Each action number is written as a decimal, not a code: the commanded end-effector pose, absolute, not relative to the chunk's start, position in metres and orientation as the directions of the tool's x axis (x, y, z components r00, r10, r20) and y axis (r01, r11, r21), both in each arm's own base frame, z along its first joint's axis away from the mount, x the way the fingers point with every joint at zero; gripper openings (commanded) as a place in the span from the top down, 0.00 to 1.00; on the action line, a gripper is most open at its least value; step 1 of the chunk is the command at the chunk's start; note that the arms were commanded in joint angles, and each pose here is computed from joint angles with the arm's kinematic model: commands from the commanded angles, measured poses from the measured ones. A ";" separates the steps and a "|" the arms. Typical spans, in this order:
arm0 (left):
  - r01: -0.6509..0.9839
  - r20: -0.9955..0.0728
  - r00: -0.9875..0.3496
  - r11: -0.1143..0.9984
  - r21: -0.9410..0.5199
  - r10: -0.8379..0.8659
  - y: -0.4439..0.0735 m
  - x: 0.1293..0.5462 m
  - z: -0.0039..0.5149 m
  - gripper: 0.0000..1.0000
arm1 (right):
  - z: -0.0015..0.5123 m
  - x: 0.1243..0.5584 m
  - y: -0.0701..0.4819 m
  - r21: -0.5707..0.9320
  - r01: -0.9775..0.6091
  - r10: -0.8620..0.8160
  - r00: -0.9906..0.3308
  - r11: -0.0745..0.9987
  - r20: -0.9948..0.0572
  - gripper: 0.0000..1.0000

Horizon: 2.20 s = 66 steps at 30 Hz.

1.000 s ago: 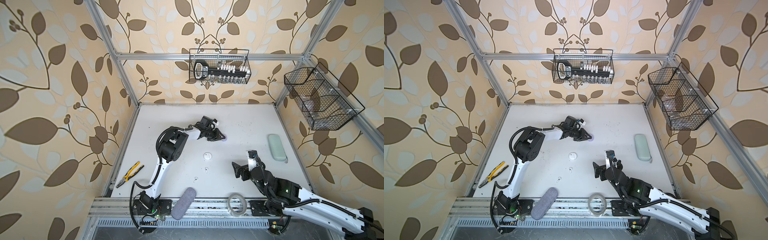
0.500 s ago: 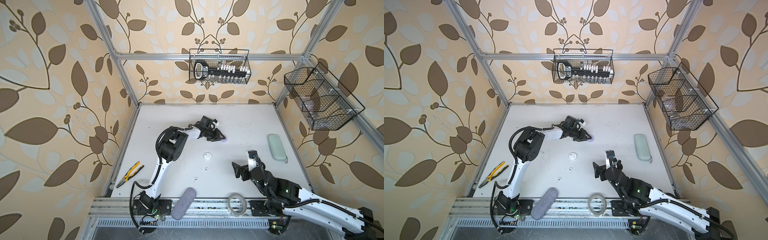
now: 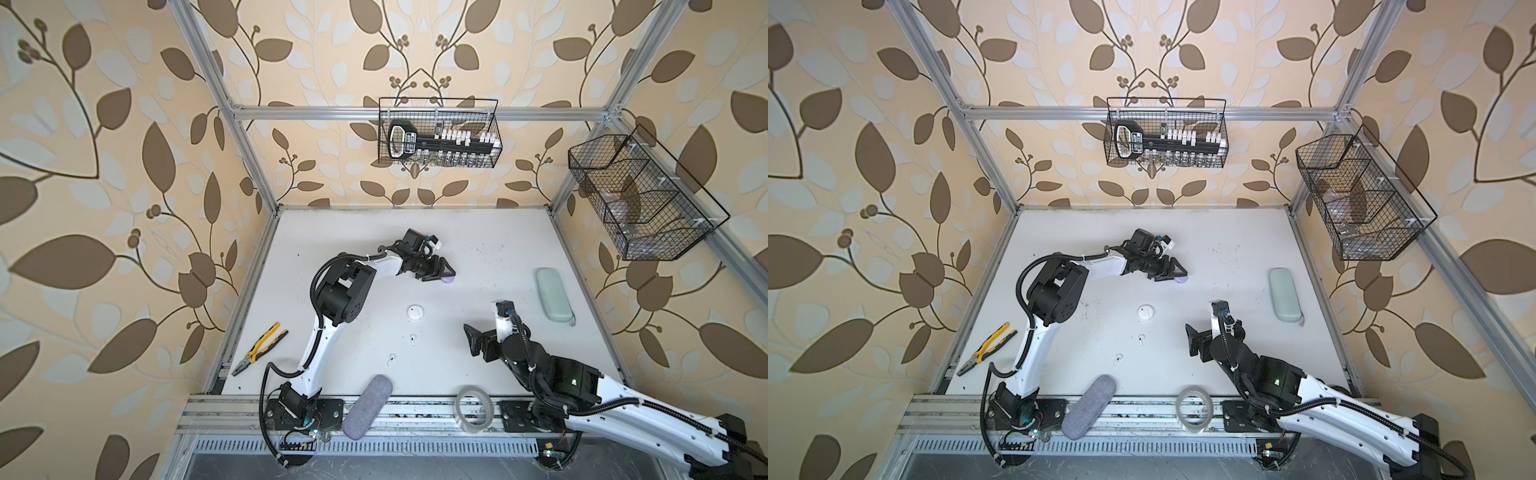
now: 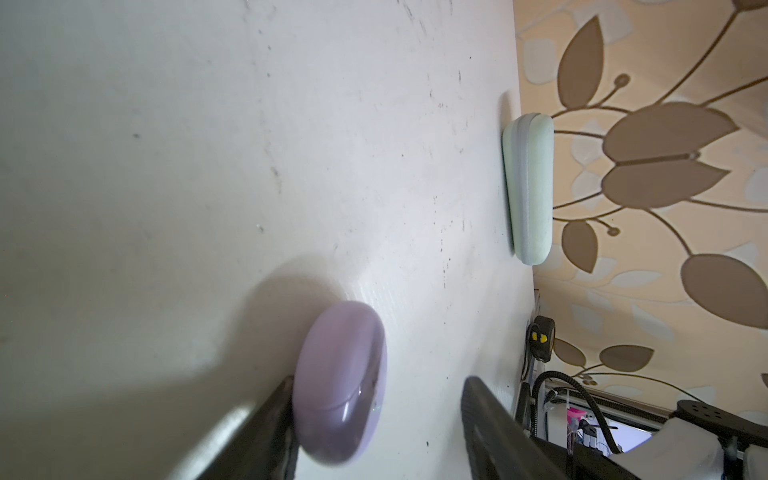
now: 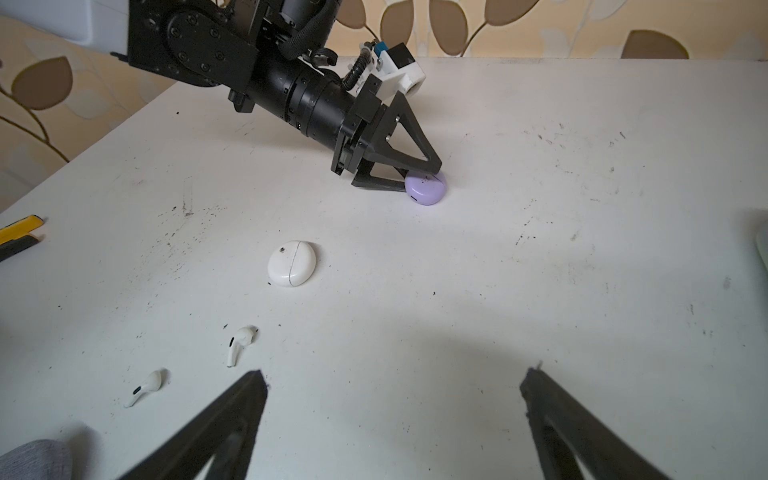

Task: Insert the wireless bluetooth earbuds into the charging case
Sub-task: 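Lower the lavender case onto the table and open the left gripper, then lift the left gripper away while the right gripper moves over the white round case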

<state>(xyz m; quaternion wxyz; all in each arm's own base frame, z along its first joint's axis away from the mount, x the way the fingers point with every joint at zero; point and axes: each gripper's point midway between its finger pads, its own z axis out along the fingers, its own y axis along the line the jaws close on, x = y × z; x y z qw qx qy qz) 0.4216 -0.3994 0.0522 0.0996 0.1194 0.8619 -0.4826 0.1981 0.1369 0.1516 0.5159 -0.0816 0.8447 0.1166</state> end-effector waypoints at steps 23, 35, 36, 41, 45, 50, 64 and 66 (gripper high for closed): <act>0.237 -0.274 -0.960 0.682 -0.691 0.056 -0.363 0.425 0.050 0.38 | 0.160 0.199 0.135 0.120 -0.244 0.001 -0.436 0.962 -0.900 0.03; 0.383 -0.415 -0.899 0.711 -0.589 0.141 -0.338 0.424 0.088 0.30 | 0.159 0.199 0.135 0.117 -0.243 0.000 -0.435 0.963 -0.900 0.03; 0.397 -0.424 -0.892 0.714 -0.577 0.154 -0.336 0.424 0.091 0.32 | 0.160 0.199 0.135 0.119 -0.243 0.001 -0.434 0.963 -0.901 0.03; 0.460 -0.457 -0.863 0.708 -0.536 0.215 -0.316 0.415 0.108 0.37 | 0.160 0.199 0.135 0.117 -0.242 0.000 -0.435 0.963 -0.901 0.03; 0.522 -0.510 -0.823 0.686 -0.506 0.250 -0.299 0.402 0.129 0.40 | 0.160 0.199 0.136 0.115 -0.243 -0.003 -0.435 0.963 -0.900 0.03; 0.600 -0.584 -0.756 0.670 -0.438 0.295 -0.280 0.380 0.153 0.40 | 0.158 0.202 0.140 0.096 -0.244 -0.027 -0.456 0.965 -0.890 0.03; 0.704 -0.738 -0.605 0.633 -0.321 0.299 -0.230 0.342 0.195 0.22 | 0.169 0.225 0.187 0.053 -0.263 -0.105 -0.552 0.963 -0.827 0.03; 0.688 -0.750 -0.611 0.640 -0.343 0.255 -0.220 0.345 0.202 0.13 | 0.169 0.229 0.192 0.059 -0.263 -0.103 -0.560 0.963 -0.822 0.03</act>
